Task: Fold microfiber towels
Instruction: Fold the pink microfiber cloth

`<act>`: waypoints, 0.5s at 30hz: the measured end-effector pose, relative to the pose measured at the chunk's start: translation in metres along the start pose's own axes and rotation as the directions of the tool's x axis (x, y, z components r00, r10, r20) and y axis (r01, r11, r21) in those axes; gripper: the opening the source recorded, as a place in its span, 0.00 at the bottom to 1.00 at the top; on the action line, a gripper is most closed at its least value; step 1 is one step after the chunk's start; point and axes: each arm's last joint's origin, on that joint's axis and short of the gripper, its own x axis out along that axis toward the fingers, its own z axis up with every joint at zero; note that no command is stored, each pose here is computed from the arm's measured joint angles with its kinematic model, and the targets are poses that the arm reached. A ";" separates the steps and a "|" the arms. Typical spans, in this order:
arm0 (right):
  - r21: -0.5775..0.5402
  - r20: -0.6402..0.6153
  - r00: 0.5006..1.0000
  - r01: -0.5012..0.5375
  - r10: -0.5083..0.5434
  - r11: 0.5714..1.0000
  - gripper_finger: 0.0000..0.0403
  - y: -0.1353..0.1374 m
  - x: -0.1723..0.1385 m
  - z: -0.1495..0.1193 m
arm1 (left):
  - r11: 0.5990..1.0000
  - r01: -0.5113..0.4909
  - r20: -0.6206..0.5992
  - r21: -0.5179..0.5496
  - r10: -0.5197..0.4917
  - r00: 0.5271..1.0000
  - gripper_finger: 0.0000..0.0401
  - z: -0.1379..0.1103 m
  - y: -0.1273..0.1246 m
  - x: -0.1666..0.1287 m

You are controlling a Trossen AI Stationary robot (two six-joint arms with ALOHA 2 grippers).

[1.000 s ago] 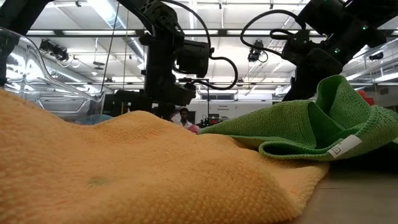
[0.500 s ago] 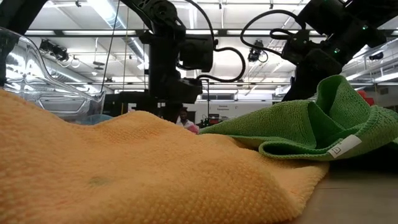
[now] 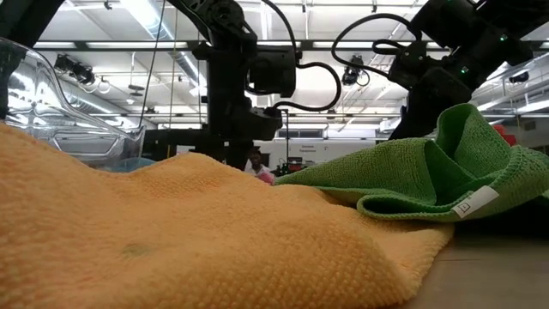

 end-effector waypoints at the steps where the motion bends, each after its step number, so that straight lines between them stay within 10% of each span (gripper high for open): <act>1: 0.000 0.000 1.000 0.000 0.000 1.000 0.42 0.000 0.000 0.000 | 1.000 0.000 0.000 0.000 0.000 1.000 0.43 0.000 0.000 0.000; 15: 0.000 0.000 1.000 0.000 0.000 1.000 0.42 0.000 0.000 0.000 | 0.999 -0.005 0.012 0.052 0.004 1.000 0.21 0.007 -0.008 -0.002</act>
